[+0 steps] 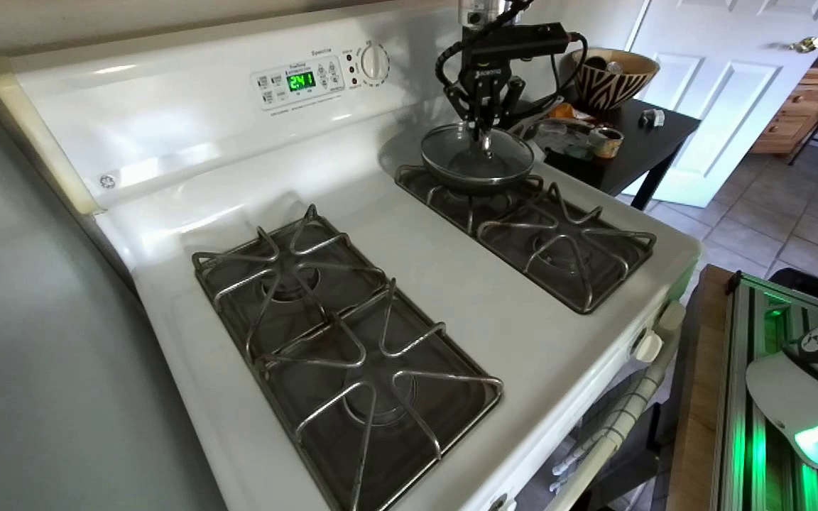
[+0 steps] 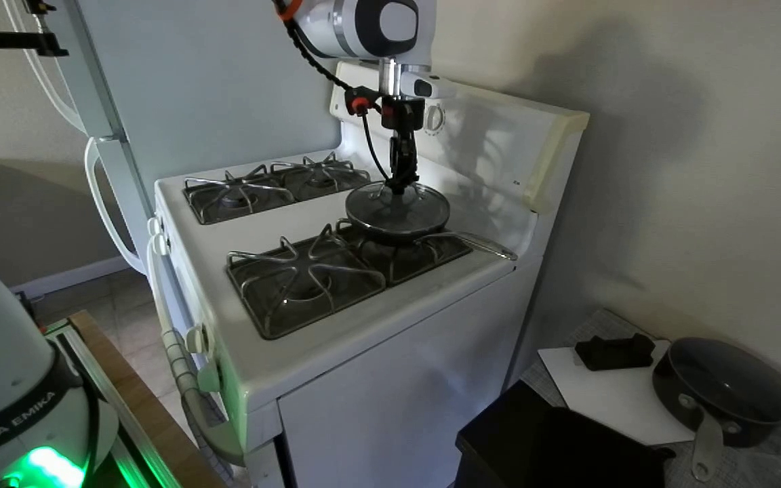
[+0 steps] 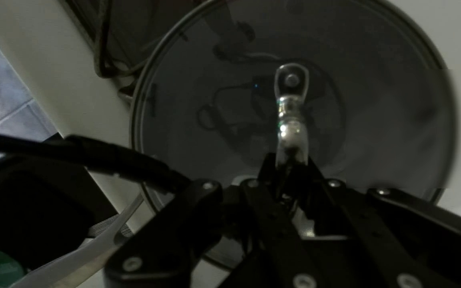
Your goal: Put the glass lid on the pan
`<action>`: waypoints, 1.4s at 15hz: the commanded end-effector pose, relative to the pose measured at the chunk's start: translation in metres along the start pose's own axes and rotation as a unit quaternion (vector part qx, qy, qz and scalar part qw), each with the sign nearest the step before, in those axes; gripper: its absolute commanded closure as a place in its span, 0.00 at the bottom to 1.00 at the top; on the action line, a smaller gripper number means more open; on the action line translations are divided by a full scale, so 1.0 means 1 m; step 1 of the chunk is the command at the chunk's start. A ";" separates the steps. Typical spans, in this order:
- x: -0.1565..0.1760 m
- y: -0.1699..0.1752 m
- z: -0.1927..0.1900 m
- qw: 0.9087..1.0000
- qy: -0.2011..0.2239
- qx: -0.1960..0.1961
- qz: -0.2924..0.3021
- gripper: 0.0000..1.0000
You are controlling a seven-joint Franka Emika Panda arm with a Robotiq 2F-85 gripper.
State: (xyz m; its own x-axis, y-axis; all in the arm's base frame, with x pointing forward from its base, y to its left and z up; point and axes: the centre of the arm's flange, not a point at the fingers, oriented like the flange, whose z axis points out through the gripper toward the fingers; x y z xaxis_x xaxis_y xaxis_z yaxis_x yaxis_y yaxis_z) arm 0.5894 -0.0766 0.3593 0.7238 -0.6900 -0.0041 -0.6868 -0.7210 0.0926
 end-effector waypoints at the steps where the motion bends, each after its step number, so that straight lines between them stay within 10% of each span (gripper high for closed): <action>1: -0.006 -0.001 -0.001 1.000 0.014 -0.004 0.006 0.83; 10: -0.022 0.006 -0.030 0.999 0.038 0.018 0.003 0.03; 21: -0.086 0.040 -0.098 0.991 0.115 0.060 -0.019 0.00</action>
State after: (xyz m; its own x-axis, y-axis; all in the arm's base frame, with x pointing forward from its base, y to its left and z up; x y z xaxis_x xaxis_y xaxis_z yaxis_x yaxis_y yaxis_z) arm 0.5450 -0.0515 0.4496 0.7497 -0.6394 0.1705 -0.6496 -0.7603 0.0053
